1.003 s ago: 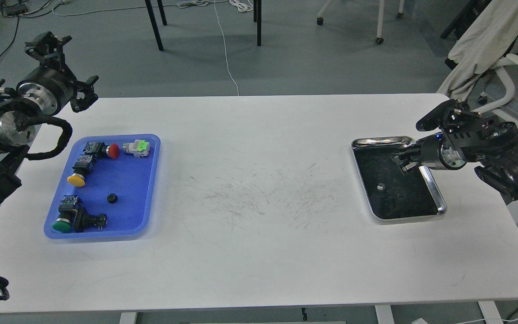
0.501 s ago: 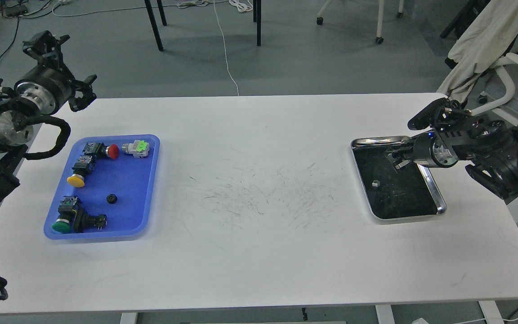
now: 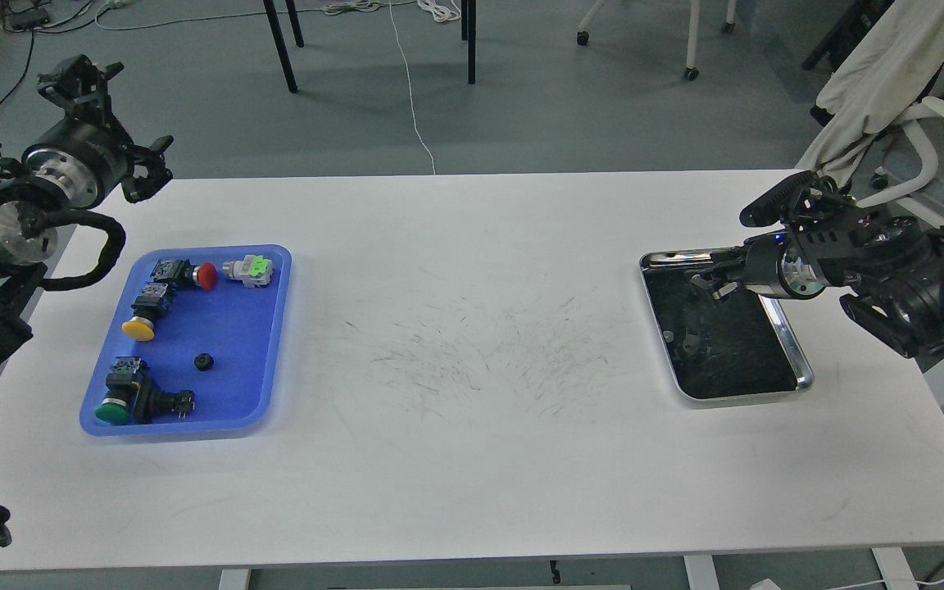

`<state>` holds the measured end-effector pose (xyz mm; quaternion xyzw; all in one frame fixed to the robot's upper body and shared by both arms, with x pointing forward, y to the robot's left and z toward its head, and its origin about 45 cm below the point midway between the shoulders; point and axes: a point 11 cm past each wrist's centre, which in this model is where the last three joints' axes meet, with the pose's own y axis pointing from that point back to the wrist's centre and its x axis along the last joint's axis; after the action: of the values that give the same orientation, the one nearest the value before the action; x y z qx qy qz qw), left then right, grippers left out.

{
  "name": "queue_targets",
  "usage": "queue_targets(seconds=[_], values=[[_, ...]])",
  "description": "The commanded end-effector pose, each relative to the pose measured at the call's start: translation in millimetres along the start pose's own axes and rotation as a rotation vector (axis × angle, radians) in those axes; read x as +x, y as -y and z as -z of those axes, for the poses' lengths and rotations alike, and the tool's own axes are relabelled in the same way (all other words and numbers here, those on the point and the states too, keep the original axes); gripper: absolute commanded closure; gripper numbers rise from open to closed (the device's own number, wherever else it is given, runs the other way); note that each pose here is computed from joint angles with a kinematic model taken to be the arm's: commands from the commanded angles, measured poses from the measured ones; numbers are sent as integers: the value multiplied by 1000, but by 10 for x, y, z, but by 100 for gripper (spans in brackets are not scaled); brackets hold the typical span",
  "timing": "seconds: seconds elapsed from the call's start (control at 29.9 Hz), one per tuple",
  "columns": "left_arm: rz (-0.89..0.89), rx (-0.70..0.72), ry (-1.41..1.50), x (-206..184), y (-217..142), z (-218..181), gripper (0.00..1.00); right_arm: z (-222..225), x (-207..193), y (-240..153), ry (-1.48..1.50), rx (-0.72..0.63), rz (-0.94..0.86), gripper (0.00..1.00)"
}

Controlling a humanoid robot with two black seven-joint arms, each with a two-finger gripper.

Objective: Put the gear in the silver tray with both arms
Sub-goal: 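Lower the gear into the silver tray and open the right gripper, then retract the right arm and move the left gripper over the blue tray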

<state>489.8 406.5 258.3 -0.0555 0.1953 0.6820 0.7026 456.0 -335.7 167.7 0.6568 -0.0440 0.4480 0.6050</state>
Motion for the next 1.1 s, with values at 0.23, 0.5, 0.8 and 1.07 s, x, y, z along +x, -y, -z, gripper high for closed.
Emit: queue_targets(seconds=[0.23,0.5,0.8,1.07], values=[[100,69,135,44,-177,-105,2,-8,361,-52,240,26,-202,18],[225,122,329,-61,-387,-207,2,-225,514,-226,441,14,-350,16],[392,225,635,-265,-915,-263,2,-368,493,-324,625,14,-449,16],[500,374,947,-268,-1398,-47,2,-442,593,-405,744,33,-554,16]])
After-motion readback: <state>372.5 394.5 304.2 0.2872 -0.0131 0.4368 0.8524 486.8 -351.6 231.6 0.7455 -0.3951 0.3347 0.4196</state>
